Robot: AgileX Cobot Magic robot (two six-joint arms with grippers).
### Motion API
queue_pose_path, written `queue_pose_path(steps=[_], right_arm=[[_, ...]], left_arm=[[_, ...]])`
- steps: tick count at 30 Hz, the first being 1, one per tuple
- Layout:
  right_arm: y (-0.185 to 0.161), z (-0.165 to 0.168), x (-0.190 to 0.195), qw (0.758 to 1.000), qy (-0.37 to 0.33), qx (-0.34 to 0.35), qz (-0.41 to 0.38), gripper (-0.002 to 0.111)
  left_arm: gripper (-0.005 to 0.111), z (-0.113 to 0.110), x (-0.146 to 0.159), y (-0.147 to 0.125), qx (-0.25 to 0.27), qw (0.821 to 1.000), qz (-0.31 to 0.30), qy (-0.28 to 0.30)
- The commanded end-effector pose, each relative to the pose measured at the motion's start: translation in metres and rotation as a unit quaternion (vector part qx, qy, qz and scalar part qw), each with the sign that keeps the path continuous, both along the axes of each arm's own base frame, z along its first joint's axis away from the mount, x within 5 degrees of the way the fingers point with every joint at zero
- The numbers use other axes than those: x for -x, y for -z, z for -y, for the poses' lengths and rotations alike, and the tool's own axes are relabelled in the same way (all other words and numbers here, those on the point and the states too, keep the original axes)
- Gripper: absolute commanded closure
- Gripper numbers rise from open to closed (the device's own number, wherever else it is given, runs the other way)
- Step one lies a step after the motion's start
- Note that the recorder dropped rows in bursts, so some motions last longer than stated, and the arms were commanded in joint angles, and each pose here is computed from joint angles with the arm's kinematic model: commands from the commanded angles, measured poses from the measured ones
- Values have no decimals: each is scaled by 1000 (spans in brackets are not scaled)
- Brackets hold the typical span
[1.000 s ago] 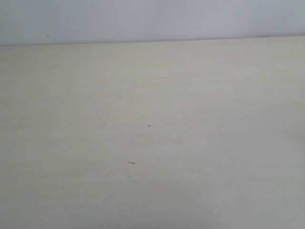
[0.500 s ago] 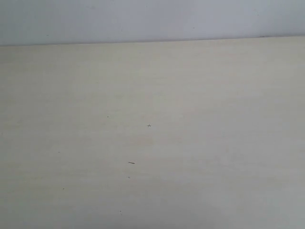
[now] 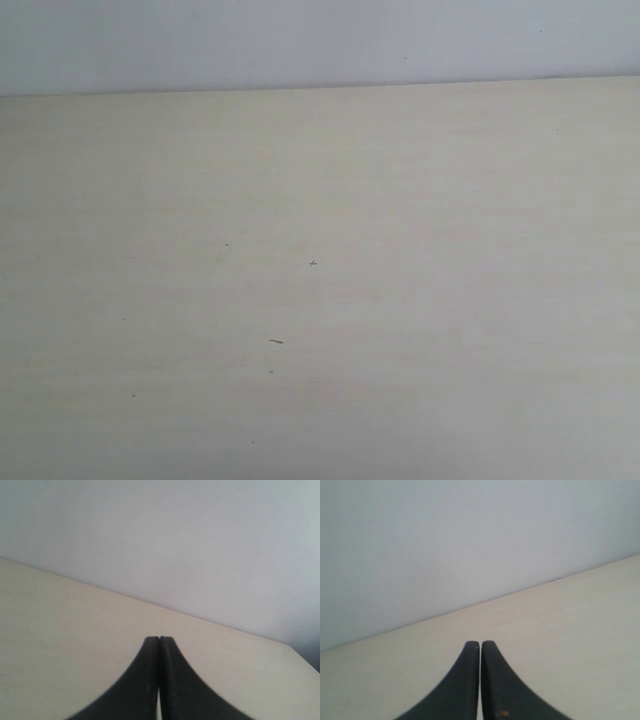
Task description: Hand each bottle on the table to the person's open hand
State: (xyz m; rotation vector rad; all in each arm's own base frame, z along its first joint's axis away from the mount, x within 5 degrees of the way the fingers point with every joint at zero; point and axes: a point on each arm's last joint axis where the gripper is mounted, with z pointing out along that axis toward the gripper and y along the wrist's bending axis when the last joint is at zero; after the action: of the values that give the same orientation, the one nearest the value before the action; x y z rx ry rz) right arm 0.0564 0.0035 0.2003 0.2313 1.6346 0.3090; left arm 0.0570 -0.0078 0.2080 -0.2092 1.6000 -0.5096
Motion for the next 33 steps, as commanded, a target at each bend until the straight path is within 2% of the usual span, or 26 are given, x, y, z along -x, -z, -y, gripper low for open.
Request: queue_pose_path(steps=[1,2,3,7,11,14,15,16,19,21,22,24,29,33], right_arm=[[1,0,0,1000,3,1,2,106],[1,0,0,1000,3,1,2,106],[1,0,0,1000,3,1,2,106],[1,0,0,1000,3,1,2,106],[1,0,0,1000,3,1,2,106],[1,0,0,1000,3,1,2,106],[1,0,0,1000,3,1,2,106],[1,0,0,1000,3,1,2,106],[1,0,0,1000,3,1,2,106],[1,0,0,1000,3,1,2,106],[1,0,0,1000,3,1,2,106],[1,0,0,1000,3,1,2,106],[1,0,0,1000,3,1,2,106],[1,0,0,1000,3,1,2,106]], left_arm=[[107,-1,1,-1,-26,1000,15,-5],[107,-2,1,-1,-21,1000,17,-13],[107,-4,1,2,7,999,6,-37],[107,-9,0,2,23,996,12,-86],[107,-9,0,2,23,996,14,-85],[107,-7,1,0,46,996,22,-74],[107,-6,1,-1,40,996,25,-71],[107,-7,1,-1,12,997,26,-74],[107,-8,0,5,-92,992,7,-81],[107,-7,1,9,-173,982,-6,-72],[107,-7,1,10,-191,979,-8,-71],[107,-7,1,11,-207,975,-12,-75],[107,-8,1,11,-209,974,-17,-82],[107,-8,1,11,-176,981,-20,-85]])
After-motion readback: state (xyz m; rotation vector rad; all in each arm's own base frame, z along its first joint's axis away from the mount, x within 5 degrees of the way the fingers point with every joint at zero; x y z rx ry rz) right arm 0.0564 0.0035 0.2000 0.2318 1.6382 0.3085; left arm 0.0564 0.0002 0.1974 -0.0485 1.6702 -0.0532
